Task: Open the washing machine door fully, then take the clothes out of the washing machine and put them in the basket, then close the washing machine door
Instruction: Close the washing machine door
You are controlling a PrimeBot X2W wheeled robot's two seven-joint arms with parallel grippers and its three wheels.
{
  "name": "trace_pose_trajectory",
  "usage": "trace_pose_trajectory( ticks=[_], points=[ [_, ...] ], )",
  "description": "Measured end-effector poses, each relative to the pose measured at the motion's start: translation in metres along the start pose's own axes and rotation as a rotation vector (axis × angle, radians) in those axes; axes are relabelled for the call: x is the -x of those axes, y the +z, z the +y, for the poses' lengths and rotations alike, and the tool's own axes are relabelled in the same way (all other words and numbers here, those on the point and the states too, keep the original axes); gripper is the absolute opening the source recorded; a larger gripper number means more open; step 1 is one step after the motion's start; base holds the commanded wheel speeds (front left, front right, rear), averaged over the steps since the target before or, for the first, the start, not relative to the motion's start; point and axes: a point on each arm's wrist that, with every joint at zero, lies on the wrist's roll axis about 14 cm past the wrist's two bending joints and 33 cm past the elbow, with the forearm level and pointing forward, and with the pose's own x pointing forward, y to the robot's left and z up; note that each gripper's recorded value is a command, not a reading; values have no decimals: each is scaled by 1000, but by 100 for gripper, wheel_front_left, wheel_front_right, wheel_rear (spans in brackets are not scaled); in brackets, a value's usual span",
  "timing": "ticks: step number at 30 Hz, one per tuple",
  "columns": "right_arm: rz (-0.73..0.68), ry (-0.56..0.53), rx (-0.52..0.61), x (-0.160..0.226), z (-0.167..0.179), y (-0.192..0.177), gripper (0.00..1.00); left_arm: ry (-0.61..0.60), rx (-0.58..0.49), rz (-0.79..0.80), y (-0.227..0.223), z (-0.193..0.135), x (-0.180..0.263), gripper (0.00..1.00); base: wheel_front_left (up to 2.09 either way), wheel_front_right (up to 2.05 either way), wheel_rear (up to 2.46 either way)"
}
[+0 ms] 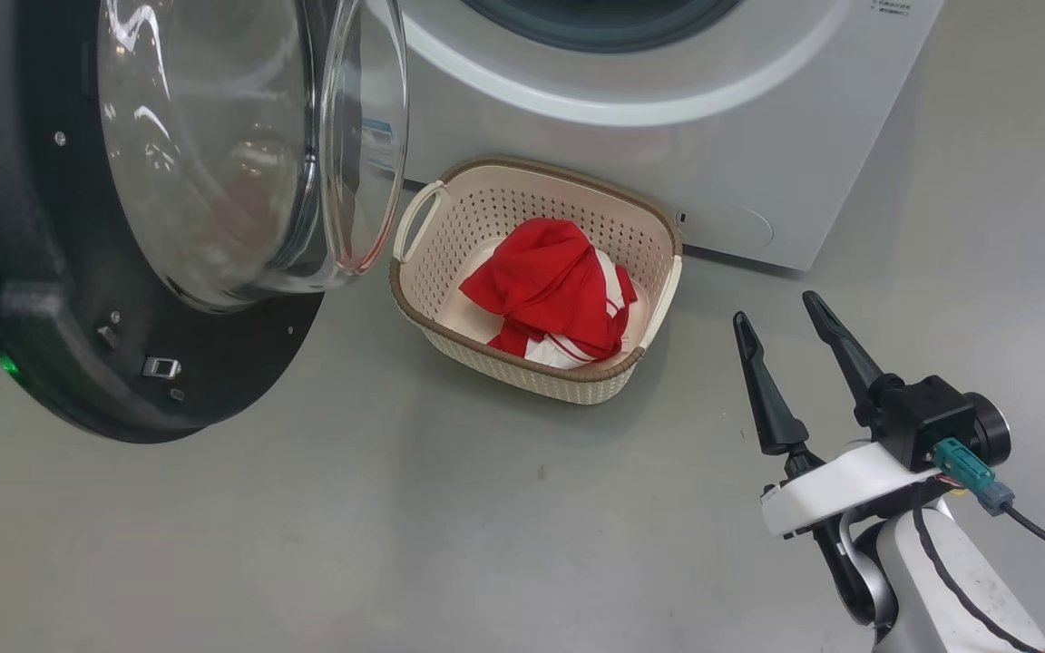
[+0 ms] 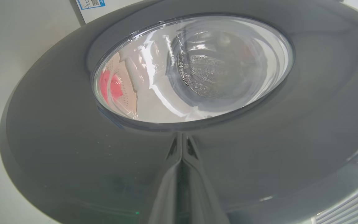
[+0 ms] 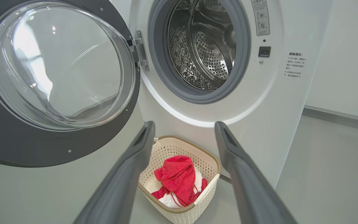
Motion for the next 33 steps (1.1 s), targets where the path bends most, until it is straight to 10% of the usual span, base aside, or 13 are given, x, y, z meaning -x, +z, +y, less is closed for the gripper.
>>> trace_pose_trajectory(
  ticks=[13, 25, 33],
  points=[
    [-11, -5, 0, 1, 0, 3, 100, -39, -54, 42, -16, -8, -4, 0, 0, 0, 0],
    [-12, -18, -7, 5, 3, 5, 100, 33, -180, -256, 23, -1, 41, 0, 0, 0, 0],
    [-24, -6, -4, 3, 9, 9, 100, 200, -424, -424, 37, 2, 73, 0, 0, 0, 0]
  ],
)
